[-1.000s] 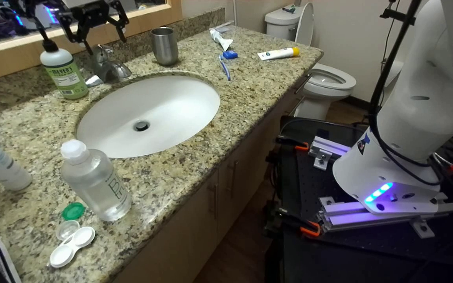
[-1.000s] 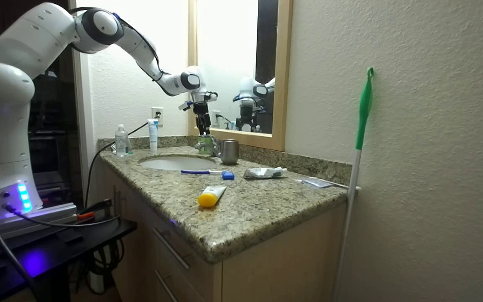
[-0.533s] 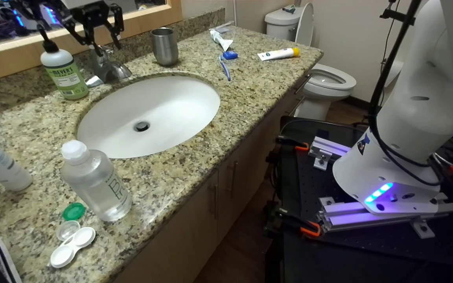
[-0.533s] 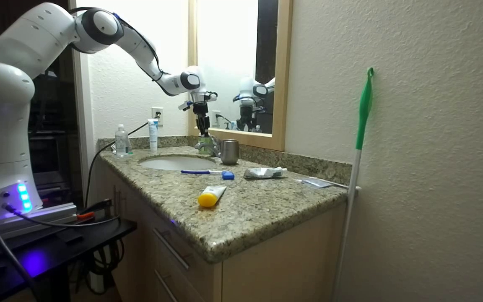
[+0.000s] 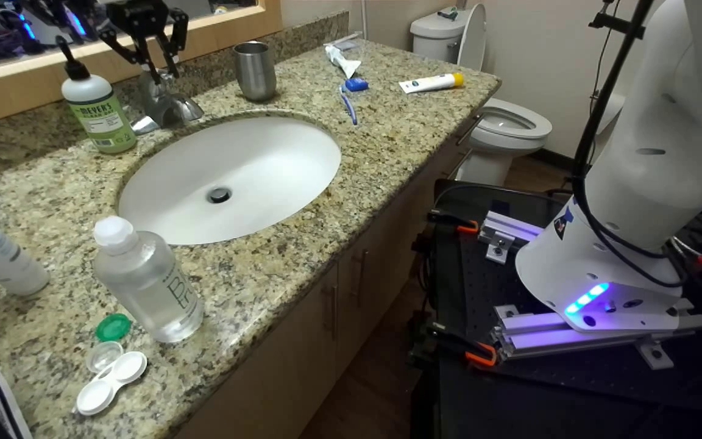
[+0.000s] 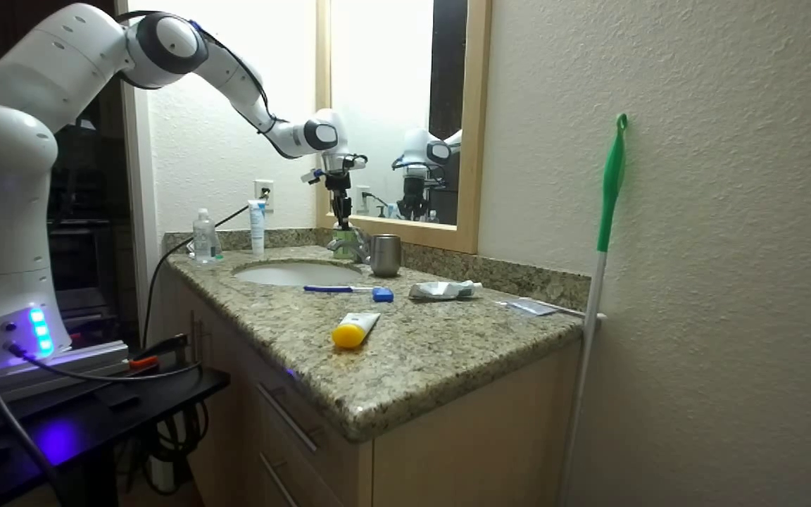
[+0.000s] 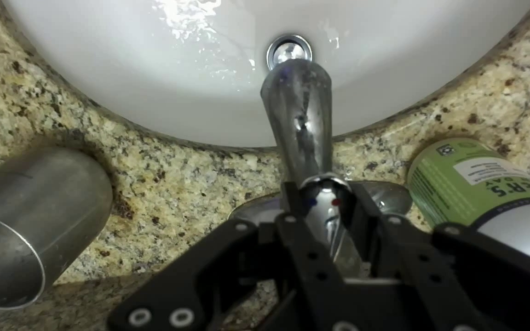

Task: Turn the faucet handle upwards pick up the toothbrush wash it and then place it in the cup afterward turn the faucet handle downwards

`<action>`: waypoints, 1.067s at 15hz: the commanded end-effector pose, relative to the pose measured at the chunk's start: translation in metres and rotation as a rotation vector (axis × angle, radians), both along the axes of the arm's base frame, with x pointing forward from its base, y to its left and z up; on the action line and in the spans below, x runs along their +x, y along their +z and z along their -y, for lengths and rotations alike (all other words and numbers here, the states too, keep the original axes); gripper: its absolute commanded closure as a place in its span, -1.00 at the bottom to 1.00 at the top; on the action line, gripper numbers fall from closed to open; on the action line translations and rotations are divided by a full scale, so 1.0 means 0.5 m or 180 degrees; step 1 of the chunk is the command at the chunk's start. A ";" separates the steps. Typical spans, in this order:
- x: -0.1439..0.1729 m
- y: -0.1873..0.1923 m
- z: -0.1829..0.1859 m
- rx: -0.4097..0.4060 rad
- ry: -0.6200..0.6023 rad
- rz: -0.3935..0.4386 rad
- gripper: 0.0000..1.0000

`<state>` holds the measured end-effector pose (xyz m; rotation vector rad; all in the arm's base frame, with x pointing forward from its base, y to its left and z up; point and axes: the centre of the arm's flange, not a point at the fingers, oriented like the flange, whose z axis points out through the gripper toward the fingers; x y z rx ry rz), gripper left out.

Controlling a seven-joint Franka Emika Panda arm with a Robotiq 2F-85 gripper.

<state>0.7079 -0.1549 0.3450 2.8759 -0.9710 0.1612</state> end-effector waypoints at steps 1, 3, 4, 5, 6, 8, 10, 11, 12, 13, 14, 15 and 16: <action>-0.022 0.103 -0.011 0.0296 -0.0091 0.0452 0.85; -0.036 0.145 -0.003 0.0355 -0.0101 0.0598 0.85; -0.042 0.160 0.000 0.0356 -0.0095 0.0703 0.85; -0.045 0.174 0.001 0.0393 -0.0091 0.0786 0.85; -0.048 0.187 0.000 0.0426 -0.0093 0.0889 0.85; -0.050 0.203 -0.008 0.0506 -0.0124 0.1092 0.85; -0.060 0.266 -0.032 0.0657 -0.0140 0.1368 0.55; -0.077 0.313 -0.054 0.0712 -0.0173 0.1372 -0.03; -0.012 0.256 -0.022 0.0569 -0.0178 0.1270 0.04; -0.023 0.296 -0.034 0.0589 -0.0157 0.1331 0.52; -0.026 0.308 -0.038 0.0592 -0.0150 0.1345 0.42; -0.025 0.299 -0.035 0.0592 -0.0157 0.1326 -0.24; -0.043 0.314 -0.018 0.0443 -0.0237 0.1399 -0.36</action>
